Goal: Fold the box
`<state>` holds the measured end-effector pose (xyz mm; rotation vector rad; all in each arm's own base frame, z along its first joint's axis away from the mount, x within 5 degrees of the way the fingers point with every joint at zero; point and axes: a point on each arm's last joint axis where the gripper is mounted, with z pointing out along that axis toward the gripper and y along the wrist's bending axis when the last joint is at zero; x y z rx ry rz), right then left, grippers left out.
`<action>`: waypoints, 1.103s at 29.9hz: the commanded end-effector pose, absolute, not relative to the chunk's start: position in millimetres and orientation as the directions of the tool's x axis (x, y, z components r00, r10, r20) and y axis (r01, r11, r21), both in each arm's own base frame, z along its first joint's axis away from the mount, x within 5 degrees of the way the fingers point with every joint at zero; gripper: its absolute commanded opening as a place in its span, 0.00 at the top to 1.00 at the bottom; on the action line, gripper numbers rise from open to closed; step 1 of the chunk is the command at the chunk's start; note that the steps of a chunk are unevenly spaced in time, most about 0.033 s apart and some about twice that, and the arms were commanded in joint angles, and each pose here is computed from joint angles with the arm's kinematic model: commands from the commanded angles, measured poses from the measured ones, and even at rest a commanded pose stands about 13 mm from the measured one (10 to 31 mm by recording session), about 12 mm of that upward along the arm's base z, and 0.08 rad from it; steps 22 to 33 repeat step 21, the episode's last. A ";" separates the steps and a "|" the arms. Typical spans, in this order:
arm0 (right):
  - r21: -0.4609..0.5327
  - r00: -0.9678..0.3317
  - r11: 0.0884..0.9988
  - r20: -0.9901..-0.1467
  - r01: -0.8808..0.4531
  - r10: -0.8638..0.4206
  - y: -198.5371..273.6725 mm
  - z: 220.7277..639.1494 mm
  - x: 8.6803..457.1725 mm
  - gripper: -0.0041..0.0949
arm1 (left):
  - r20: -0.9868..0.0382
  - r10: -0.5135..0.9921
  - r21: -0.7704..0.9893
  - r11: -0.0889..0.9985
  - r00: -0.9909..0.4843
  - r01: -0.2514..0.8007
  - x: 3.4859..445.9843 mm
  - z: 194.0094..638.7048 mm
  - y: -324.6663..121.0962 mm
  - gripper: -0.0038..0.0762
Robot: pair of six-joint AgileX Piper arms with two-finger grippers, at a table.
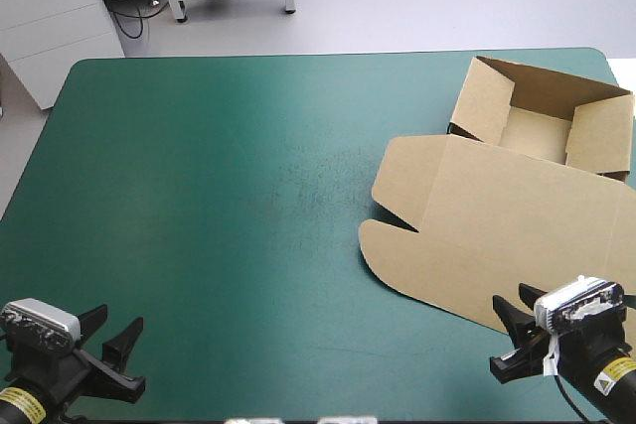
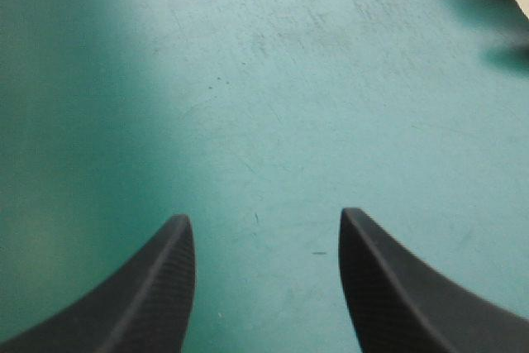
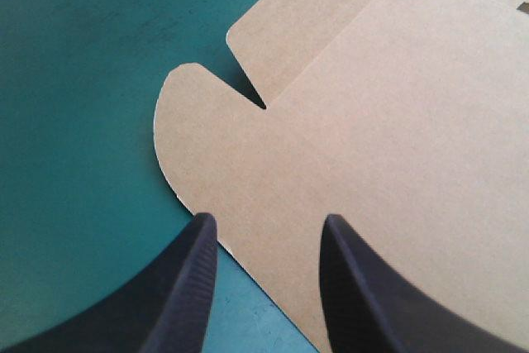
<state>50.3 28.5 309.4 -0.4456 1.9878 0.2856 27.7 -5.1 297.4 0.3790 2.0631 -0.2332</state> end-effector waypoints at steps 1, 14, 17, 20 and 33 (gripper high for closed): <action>0.003 -0.340 0.907 -0.928 -0.420 -0.155 27.7 312.5 49.7 0.61 | -0.897 0.138 -0.042 0.918 -0.420 0.393 30.0 301.6 -10.4 0.49; 0.041 -0.370 0.909 -0.920 -0.415 -0.128 26.9 285.3 43.9 0.66 | -0.884 0.155 -0.045 0.910 -0.440 0.411 29.0 289.4 -12.0 0.49; 0.043 -0.369 0.908 -0.921 -0.416 -0.125 26.9 285.4 43.5 0.69 | -0.884 0.155 -0.045 0.910 -0.440 0.411 29.0 289.4 -12.0 0.49; 0.043 -0.369 0.908 -0.921 -0.416 -0.125 26.9 285.4 43.5 0.72 | -0.884 0.155 -0.045 0.910 -0.440 0.411 29.0 289.4 -12.0 0.49; 0.043 -0.369 0.908 -0.921 -0.416 -0.125 26.9 285.4 43.5 0.74 | -0.882 0.139 -0.061 0.913 -0.449 0.403 29.0 289.2 -12.0 0.49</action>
